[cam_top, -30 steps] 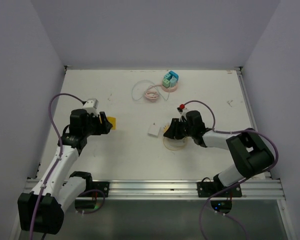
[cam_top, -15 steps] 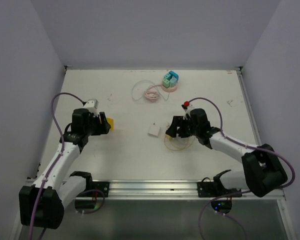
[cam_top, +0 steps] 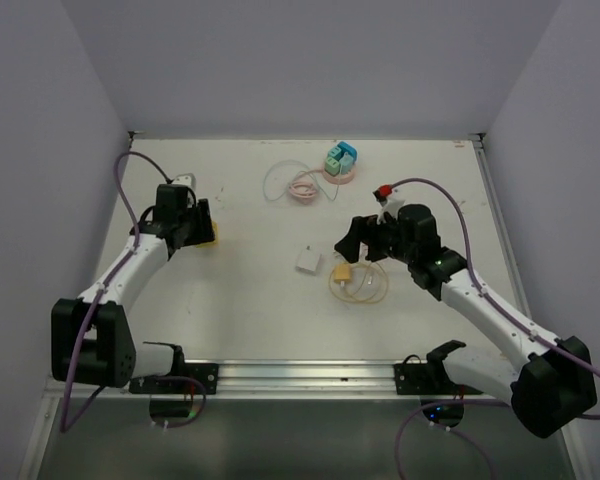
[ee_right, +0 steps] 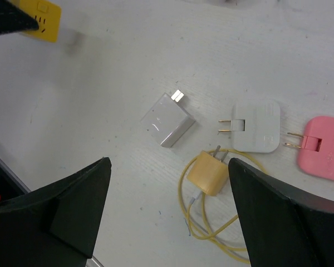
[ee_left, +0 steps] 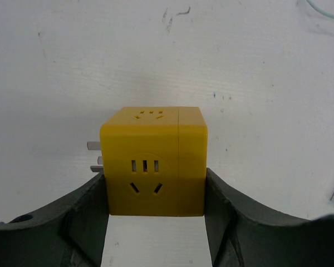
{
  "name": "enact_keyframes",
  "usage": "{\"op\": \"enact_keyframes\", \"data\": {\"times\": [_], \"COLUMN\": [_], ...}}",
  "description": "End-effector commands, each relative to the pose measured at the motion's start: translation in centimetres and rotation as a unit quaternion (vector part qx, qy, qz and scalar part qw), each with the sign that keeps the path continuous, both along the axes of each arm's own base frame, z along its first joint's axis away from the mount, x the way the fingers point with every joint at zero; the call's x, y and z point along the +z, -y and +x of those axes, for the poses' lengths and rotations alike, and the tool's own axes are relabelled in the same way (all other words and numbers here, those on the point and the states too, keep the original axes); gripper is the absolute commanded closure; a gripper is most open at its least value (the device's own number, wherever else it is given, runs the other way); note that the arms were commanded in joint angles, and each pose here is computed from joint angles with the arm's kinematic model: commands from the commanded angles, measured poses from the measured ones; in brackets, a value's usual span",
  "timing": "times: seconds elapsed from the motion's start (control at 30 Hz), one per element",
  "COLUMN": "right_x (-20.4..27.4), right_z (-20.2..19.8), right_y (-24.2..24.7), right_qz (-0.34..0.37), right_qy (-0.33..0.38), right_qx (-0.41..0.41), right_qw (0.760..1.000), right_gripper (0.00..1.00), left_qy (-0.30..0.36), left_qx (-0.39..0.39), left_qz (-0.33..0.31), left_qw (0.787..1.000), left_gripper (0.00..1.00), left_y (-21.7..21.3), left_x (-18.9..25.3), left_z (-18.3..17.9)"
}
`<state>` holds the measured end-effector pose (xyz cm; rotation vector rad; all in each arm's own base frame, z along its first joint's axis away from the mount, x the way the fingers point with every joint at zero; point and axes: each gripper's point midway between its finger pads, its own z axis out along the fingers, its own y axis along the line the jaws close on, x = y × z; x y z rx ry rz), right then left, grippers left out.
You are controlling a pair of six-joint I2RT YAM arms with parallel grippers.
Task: Pull the plug off the socket
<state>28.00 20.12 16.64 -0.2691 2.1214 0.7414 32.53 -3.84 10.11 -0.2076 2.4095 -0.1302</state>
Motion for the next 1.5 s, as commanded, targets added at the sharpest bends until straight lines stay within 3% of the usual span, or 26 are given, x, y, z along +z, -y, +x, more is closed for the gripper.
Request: {"op": "enact_keyframes", "data": {"times": [0.0, 0.17, 0.33, 0.37, 0.4, 0.6, 0.73, 0.93, 1.1, 1.17, 1.33, 1.37, 1.47], "right_x": [1.9, 1.5, 1.1, 0.9, 0.7, -0.7, -0.5, -0.3, 0.2, 0.5, 2.2, 1.4, 1.6], "right_z": [-0.3, -1.2, -2.5, -2.7, -2.9, -3.7, -3.7, -3.4, -2.7, -2.0, 0.5, 1.2, 3.4], "right_y": [0.7, 2.2, 2.5, 2.6, 2.6, 2.7, 2.8, 2.9, 2.4, 2.0, 0.2, -0.2, -1.5], "right_qz": [-0.003, -0.036, -0.028, -0.024, -0.022, -0.017, -0.018, -0.028, -0.035, -0.043, -0.037, -0.044, -0.049], "right_qy": [0.031, 0.023, 0.009, 0.002, -0.001, -0.020, -0.017, -0.013, -0.008, -0.004, 0.012, 0.003, 0.010], "right_qx": [-0.002, -0.017, -0.019, -0.022, -0.022, -0.025, -0.027, -0.024, -0.012, -0.001, 0.019, 0.023, 0.035], "right_qw": [0.999, 0.999, 0.999, 0.999, 1.000, 0.999, 0.999, 0.999, 0.999, 0.999, 0.999, 0.999, 0.998], "right_gripper": [0.09, 0.07, 0.06, 0.06, 0.06, 0.06, 0.06, 0.06, 0.06, 0.06, 0.07, 0.07, 0.09], "left_qy": [0.025, -0.023, -0.045, -0.071, -0.055, -0.094, -0.109, -0.111, -0.102, -0.088, -0.061, -0.029, 0.015], "left_qx": [0.040, 0.053, 0.072, 0.069, 0.072, 0.084, 0.087, 0.088, 0.086, 0.088, 0.093, 0.093, 0.061], "left_qz": [0.020, 0.047, 0.062, 0.066, 0.068, 0.075, 0.074, 0.075, 0.073, 0.071, 0.048, 0.041, 0.010], "left_qw": [0.999, 0.997, 0.994, 0.993, 0.994, 0.989, 0.987, 0.987, 0.988, 0.990, 0.993, 0.994, 0.998], "left_gripper": [1.00, 0.98, 0.97, 0.96, 0.95, 0.85, 0.72, 0.36, 0.13, 0.07, 0.04, 0.04, 0.04], "left_y": [-1.2, -2.6, -5.1, -5.4, -5.7, -8.3, -8.9, -9.3, -9.2, -9.2, -8.3, -8.0, -5.1], "left_x": [2.6, 0.3, 0.3, -1.4, -0.2, -2.4, -3.6, -4.0, -2.5, -1.1, 2.3, 4.7, 6.1], "left_z": [4.5, 8.9, 13.9, 14.2, 15.8, 18.3, 18.5, 18.5, 18.4, 18.4, 17.5, 17.4, 14.6]}}
